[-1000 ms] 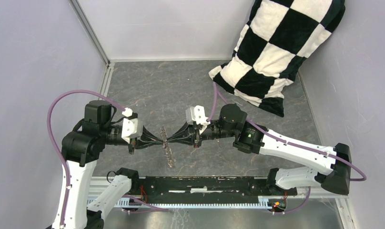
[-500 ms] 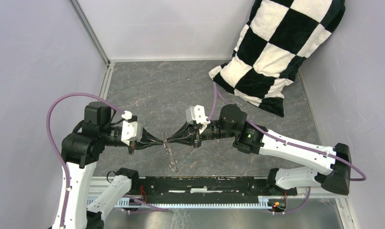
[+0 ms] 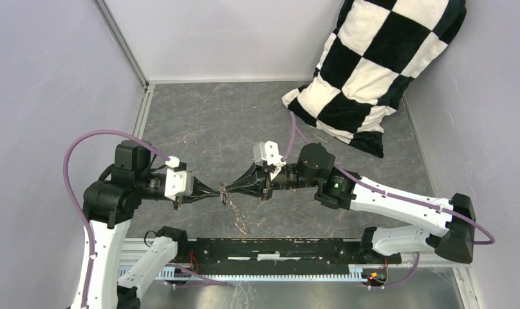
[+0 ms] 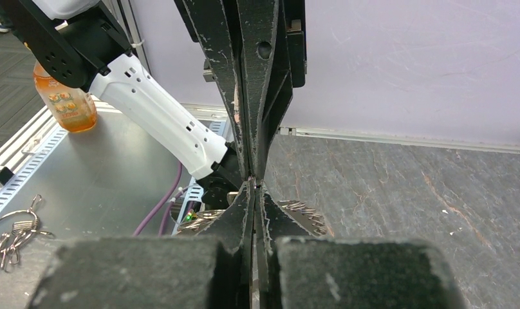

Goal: Put the keys on the keyring

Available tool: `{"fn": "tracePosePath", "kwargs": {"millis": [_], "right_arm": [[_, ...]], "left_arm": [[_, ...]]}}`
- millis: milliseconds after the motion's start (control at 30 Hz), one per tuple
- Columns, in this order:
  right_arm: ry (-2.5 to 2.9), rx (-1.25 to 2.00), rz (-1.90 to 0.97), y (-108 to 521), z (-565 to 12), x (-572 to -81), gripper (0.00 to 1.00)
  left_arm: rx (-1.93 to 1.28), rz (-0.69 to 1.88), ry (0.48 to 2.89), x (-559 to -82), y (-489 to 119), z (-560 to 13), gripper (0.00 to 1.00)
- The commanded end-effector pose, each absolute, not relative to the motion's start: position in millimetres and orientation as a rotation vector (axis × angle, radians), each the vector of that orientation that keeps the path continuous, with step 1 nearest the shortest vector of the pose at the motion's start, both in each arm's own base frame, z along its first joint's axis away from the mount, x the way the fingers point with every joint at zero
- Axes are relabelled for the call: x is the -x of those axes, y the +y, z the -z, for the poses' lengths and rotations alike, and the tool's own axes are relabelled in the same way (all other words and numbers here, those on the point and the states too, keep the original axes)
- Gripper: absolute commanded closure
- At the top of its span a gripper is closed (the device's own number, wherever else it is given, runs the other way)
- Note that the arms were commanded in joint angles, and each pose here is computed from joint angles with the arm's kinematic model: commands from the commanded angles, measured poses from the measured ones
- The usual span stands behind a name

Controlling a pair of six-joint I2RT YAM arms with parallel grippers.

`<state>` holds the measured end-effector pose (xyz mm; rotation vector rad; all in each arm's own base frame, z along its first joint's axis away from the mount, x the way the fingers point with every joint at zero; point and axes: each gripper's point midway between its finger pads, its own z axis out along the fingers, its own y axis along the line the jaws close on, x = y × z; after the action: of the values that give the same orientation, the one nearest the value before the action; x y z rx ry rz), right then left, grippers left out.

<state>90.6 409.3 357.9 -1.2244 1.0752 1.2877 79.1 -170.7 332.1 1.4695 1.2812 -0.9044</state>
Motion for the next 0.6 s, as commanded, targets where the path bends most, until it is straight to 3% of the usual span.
{"fn": "tracePosePath", "kwargs": {"millis": [0,567], "right_arm": [[0.923,1.091,-1.273,395.2,-413.3,-93.7,1.0],[0.899,0.91,-1.347,388.9,-417.9,-99.6,1.0]], "left_arm": [[-1.504,0.881,1.27,-72.9,-167.6,-324.2,0.98],[-1.505,0.927,1.246,-70.6,-171.1,-322.7,0.98]]}}
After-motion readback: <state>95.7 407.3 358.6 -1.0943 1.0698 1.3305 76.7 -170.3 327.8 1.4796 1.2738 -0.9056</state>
